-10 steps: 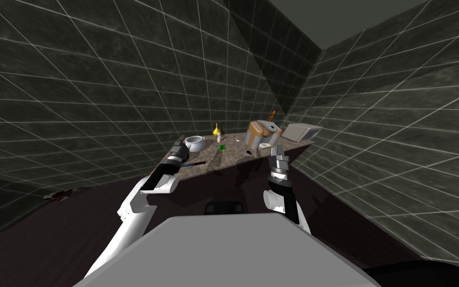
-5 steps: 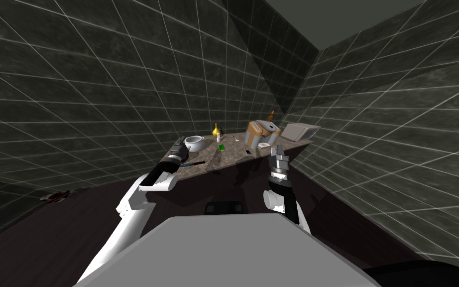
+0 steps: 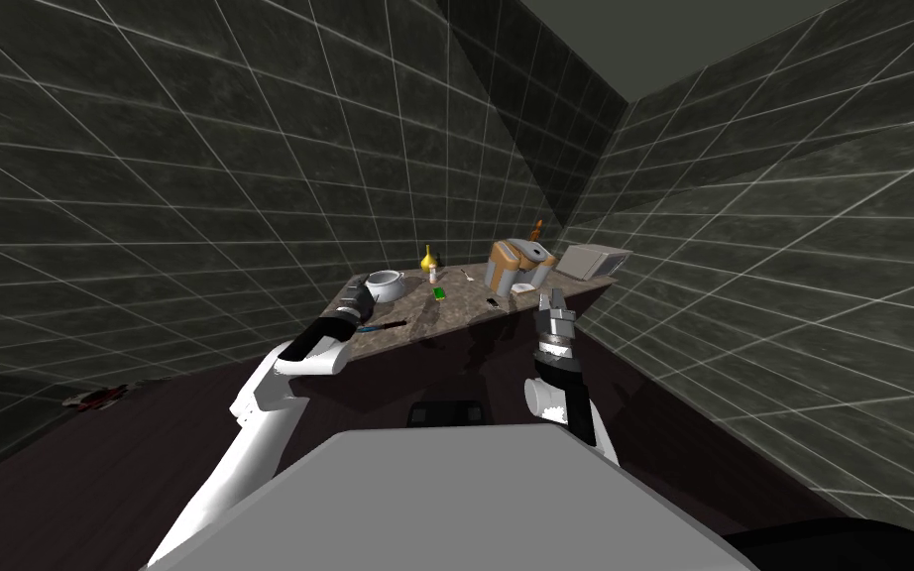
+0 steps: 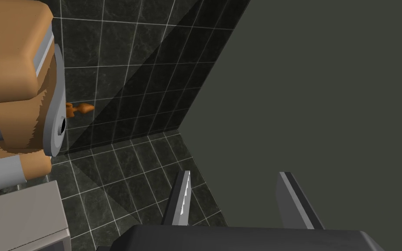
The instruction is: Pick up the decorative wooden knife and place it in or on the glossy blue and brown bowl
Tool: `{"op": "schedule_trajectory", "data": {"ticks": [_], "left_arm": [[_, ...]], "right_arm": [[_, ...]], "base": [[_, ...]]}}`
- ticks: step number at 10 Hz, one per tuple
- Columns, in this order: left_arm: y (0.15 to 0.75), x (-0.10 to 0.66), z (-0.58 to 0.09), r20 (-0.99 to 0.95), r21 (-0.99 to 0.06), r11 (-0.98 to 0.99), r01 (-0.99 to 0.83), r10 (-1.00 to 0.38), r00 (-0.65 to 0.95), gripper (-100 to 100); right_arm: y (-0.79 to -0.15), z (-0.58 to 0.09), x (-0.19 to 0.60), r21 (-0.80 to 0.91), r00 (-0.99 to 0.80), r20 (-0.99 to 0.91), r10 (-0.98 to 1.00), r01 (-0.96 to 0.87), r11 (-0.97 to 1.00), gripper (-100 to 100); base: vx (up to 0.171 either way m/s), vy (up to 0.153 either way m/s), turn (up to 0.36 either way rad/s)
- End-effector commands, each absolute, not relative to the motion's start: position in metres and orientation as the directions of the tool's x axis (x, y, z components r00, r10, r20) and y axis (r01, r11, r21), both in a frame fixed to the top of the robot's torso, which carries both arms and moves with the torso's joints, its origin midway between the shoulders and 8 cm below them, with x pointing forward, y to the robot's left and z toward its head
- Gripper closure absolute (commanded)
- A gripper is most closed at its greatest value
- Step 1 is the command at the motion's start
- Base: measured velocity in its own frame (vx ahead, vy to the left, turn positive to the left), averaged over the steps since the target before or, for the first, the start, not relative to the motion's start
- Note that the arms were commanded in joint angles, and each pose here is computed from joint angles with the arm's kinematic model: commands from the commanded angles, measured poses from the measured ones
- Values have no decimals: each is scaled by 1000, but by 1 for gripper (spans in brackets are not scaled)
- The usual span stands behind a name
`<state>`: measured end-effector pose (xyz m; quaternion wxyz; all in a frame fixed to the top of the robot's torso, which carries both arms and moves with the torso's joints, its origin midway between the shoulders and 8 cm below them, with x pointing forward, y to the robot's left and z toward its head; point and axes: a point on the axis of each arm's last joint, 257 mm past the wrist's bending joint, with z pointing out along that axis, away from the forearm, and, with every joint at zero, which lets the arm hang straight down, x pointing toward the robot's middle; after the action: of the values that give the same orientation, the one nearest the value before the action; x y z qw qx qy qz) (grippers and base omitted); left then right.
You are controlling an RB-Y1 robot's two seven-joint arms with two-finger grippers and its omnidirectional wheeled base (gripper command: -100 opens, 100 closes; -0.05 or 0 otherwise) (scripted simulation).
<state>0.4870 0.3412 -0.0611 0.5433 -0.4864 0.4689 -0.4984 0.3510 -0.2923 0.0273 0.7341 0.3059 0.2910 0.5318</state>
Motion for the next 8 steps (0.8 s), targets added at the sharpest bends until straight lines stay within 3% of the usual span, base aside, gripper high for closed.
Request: {"op": "schedule_trajectory", "data": {"ticks": [1,8], "left_arm": [[353,490,-72,3,-999,-1,37,-997,77,-100],[377,492,-112,50,-989,-68,-130,-989,136,-100]], "right_arm": [[-292,27,351,759,265,-102,959,-603,247,0],[-292,27,351,759,265,-102,959,-603,247,0]], "base": [[-6,-13,-64],[-1,-11,-34]]}}
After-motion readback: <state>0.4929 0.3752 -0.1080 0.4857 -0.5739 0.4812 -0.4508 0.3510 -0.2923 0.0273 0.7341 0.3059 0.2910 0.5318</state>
